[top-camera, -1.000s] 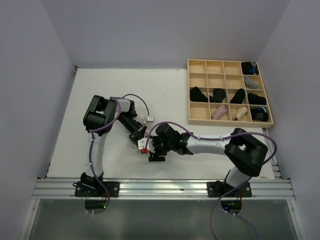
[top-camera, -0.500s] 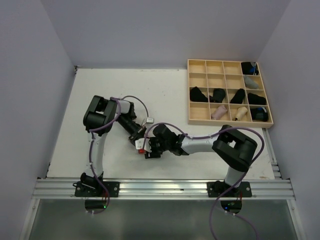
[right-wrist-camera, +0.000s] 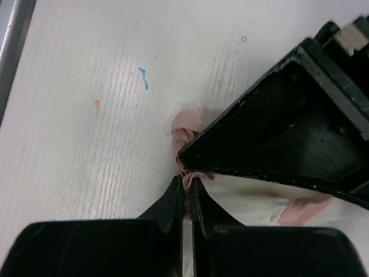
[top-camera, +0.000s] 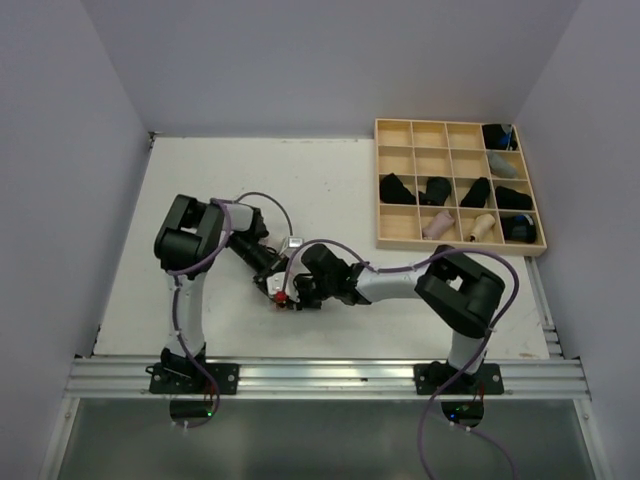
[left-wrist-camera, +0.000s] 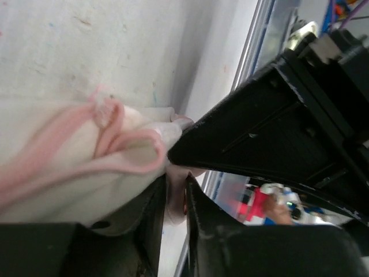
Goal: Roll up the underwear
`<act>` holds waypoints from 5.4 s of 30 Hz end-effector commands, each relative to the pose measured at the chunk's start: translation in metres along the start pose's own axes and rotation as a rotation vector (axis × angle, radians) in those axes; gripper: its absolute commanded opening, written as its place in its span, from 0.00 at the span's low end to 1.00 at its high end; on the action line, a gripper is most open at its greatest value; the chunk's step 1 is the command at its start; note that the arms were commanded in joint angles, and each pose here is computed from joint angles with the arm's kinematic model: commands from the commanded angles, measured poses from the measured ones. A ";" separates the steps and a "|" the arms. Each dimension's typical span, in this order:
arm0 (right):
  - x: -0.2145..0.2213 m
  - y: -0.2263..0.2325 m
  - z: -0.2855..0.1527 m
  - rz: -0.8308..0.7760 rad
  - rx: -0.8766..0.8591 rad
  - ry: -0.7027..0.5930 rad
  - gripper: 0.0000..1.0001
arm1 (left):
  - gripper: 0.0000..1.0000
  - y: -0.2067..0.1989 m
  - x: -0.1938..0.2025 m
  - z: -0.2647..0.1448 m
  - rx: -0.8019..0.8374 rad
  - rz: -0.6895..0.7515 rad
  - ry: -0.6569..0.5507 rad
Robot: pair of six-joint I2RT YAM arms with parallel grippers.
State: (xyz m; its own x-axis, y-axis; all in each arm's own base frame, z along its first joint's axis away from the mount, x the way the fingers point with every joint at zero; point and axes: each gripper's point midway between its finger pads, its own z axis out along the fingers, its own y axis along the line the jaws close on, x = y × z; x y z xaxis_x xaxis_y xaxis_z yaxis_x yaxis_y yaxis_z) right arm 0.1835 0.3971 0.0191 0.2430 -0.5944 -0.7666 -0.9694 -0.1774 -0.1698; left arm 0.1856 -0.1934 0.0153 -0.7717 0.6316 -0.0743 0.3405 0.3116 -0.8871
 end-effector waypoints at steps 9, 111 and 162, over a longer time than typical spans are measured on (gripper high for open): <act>-0.001 0.040 -0.004 0.386 -0.313 -0.037 0.00 | 0.41 -0.015 -0.071 -0.115 -0.353 0.462 -0.515; -0.028 -0.010 -0.002 -0.099 -0.003 0.089 0.52 | 0.06 0.055 0.010 -0.002 -0.133 0.354 0.174; 0.029 0.002 0.033 1.125 -0.638 0.009 0.00 | 0.83 -0.033 0.014 -0.071 -0.894 1.109 -0.258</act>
State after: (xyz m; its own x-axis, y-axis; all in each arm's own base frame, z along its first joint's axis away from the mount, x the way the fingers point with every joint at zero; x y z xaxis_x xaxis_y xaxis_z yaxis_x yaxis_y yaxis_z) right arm 0.1859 0.4157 0.0183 -0.6571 -0.6568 -0.3700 -0.4690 -0.0281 0.8827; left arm 0.1815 -0.1416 0.0802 -0.0128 0.6953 -0.7186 0.9791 0.1545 0.1320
